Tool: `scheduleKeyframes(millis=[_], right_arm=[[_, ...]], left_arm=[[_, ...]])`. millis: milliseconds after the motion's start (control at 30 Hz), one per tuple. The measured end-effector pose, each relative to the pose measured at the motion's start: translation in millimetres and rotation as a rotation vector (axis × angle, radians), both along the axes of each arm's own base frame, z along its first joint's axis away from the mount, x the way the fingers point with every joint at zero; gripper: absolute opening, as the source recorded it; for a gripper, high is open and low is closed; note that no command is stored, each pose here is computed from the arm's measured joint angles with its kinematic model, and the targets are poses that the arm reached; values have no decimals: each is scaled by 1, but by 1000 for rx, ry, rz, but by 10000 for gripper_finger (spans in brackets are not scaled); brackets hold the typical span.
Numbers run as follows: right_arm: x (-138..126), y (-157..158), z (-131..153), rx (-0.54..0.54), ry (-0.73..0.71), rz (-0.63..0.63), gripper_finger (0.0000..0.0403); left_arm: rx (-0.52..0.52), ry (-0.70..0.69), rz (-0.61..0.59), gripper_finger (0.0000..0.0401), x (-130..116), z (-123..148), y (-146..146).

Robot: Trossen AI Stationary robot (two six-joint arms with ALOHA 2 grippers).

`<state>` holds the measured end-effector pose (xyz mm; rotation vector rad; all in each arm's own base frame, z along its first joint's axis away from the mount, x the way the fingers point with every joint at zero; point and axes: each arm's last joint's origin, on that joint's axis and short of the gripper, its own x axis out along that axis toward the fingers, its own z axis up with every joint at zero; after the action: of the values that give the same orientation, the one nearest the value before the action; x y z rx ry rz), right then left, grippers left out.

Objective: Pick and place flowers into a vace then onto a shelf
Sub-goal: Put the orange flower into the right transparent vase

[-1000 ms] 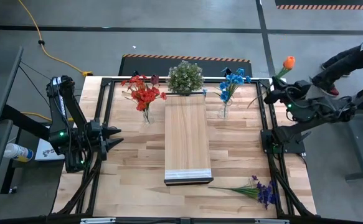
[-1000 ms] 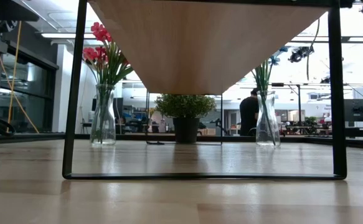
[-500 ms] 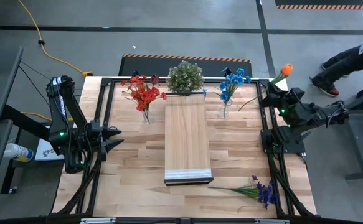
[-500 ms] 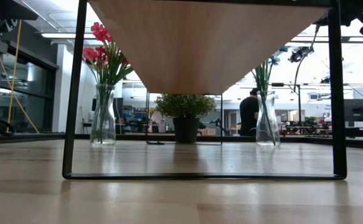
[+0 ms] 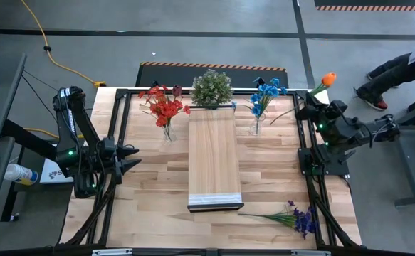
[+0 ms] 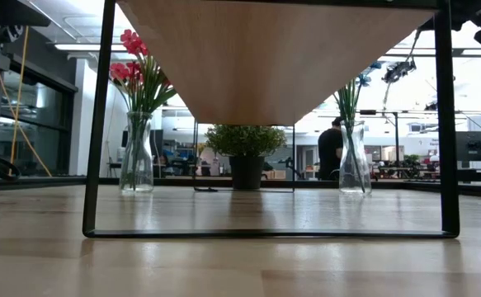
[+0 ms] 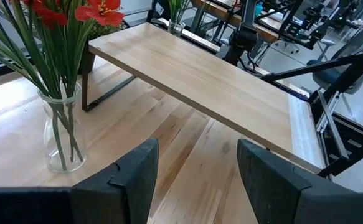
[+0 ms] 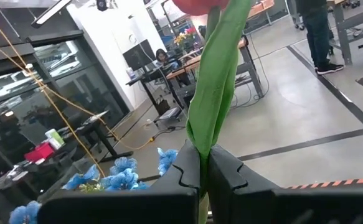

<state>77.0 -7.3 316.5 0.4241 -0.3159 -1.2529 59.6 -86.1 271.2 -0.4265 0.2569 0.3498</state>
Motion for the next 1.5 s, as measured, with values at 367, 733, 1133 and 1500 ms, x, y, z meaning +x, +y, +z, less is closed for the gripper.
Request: scheduleKeyframes(millis=[367,733,1133,1500], right_arm=[[6,-6,5,7,-34,-66,0],[28,-20,22,-65,9,-59,0],[37,-31,20,-98,29,-34,0],[43,-32,8,-56,72,-41,0]], left_arm=[[1,0,0,250,0,0,0],[2,0,0,250,0,0,0],[1,0,0,250,0,0,0],[2,1,-1,250,0,0,0]])
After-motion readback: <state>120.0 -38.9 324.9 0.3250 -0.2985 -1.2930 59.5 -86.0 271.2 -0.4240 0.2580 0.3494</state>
